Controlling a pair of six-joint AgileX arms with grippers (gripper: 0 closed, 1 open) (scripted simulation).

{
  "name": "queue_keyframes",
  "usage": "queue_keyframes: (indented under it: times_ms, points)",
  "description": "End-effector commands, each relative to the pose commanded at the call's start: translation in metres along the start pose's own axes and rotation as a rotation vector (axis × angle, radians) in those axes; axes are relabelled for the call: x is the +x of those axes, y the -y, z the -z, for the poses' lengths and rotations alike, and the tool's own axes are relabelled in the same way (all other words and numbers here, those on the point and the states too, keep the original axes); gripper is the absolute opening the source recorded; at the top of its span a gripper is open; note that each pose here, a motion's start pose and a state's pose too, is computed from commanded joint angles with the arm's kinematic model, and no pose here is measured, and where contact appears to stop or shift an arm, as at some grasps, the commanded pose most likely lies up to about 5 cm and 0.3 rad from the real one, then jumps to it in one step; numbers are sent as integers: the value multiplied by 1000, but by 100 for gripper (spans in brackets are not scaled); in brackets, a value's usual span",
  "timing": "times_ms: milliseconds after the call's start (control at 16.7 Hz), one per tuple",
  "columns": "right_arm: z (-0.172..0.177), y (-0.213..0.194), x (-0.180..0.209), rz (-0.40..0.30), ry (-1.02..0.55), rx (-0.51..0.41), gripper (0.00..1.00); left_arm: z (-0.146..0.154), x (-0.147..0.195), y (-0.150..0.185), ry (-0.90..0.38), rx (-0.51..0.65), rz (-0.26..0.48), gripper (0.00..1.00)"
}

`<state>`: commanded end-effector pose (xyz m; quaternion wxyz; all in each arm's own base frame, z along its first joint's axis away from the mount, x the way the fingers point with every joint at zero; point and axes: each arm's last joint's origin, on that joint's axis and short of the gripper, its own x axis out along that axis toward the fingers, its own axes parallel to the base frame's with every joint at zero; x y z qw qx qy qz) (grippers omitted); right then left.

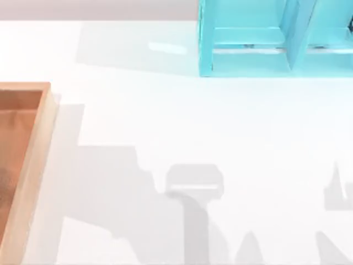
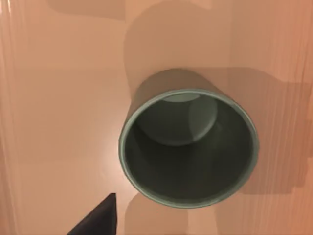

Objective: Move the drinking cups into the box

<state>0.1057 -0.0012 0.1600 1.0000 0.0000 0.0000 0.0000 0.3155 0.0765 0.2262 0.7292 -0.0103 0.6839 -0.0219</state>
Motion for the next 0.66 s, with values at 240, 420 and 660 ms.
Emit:
queue_keyframes:
  times_ms: [240,420,660]
  points:
    - [0,0,0,0,0,0,100,-7,-40,0,2,-1,-1,100]
    - [0,0,0,0,0,0,100,-6,-72,3,0,-1,0,100]
    - [0,0,0,0,0,0,100,-4,-90,5,2,0,0,100]
